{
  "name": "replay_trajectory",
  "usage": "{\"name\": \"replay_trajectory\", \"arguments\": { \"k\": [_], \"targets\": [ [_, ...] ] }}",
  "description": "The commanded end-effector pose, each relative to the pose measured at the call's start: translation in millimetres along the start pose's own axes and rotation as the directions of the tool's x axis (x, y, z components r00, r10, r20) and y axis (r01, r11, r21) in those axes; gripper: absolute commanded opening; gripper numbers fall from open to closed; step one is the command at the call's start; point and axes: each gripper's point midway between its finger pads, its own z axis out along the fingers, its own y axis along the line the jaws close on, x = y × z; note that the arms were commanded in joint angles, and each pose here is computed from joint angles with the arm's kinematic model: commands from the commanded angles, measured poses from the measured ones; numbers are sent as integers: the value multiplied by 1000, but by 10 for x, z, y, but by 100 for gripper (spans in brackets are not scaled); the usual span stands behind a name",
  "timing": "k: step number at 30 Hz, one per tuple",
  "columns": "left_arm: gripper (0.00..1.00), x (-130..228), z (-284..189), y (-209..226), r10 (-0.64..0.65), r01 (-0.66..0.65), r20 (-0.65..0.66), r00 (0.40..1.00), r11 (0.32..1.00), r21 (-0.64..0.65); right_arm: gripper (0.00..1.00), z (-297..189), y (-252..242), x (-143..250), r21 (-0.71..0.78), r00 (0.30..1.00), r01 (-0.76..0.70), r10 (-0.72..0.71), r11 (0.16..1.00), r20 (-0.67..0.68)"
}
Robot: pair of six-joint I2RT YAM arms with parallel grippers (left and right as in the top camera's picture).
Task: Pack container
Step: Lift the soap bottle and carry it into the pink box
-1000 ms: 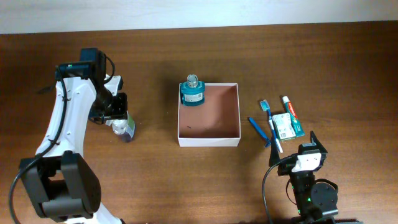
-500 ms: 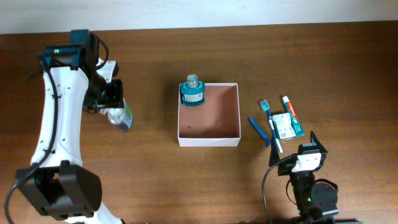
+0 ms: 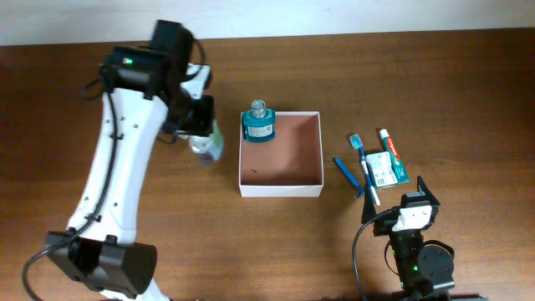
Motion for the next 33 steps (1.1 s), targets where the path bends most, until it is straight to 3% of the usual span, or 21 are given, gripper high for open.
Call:
{"name": "replay_trajectory", "arguments": {
  "k": [1,21,33],
  "targets": [
    [29,-58,-100,-222,-16,14,44,999,999,34,98,-1,-35,27,17,1000,7,-7,1000,-6],
    [29,-251,-102,-930,-20,2,160,987,994,110,98,-1,-35,27,17,1000,7,-7,1000,-6],
    [29,-287,-70,-842,-38,35,188,981,999,16,98,-1,-35,27,17,1000,7,-7,1000,-6]
  ]
}}
